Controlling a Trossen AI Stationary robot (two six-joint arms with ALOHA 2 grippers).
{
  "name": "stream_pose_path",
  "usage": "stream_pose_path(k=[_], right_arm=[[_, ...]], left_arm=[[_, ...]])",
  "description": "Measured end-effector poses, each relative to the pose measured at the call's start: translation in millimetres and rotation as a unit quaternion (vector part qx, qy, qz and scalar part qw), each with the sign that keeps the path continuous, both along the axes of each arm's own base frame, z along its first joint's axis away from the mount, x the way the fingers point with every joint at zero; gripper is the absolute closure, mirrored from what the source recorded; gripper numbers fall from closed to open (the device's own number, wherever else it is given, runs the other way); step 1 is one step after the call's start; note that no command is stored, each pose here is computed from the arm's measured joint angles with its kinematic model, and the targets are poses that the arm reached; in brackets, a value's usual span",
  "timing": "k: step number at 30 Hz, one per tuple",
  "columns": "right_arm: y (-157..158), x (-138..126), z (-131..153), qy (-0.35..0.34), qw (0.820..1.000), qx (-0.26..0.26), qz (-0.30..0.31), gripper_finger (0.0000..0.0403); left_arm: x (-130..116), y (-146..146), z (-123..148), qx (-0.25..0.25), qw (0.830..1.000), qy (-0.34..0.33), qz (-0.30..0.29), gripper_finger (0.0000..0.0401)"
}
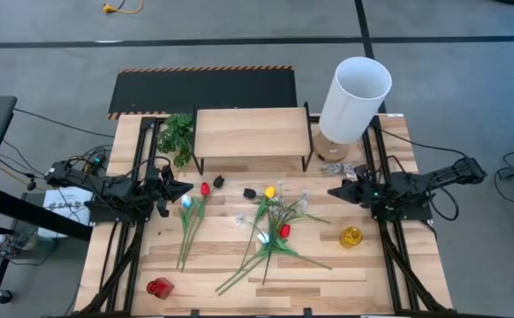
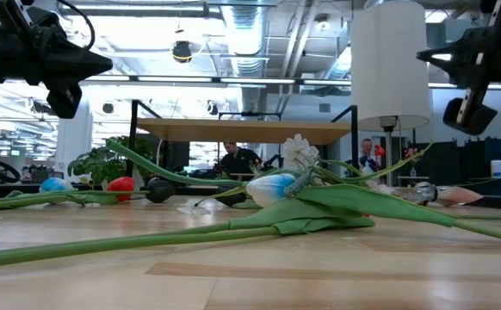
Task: Pick and place flowers into a vace then onto a shelf
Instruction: Put the yellow vase on the shelf
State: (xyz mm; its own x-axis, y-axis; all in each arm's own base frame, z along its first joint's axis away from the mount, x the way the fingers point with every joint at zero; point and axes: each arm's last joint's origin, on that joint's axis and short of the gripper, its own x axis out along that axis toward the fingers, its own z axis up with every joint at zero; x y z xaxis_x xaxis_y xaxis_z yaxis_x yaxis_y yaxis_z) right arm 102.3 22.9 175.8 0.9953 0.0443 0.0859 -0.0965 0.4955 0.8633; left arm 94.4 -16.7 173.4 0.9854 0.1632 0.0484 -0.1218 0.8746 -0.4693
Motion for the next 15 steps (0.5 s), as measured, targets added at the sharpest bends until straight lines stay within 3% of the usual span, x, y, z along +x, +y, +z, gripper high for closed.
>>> stream_pose_path(k=[5, 9, 15], right_arm=[[2.1, -4.4, 23.9, -0.108, 0.992, -0.046, 0.044, 0.0403], [1.9, -14.3, 54.2, -0.219, 0.971, -0.074, 0.065, 0.0403], [2.3, -24.0, 85.0, -0.268, 0.953, -0.089, 0.108, 0.0403]], left_arm=[[0.0, 0.0, -0.1, 0.0, 1.0, 0.0, 0.0, 0.0401], [0.0, 0.0, 0.1, 0.0, 1.0, 0.0, 0.0, 0.0401], [0.0, 0.0, 0.1, 0.0, 1.0, 0.0, 0.0, 0.0401]])
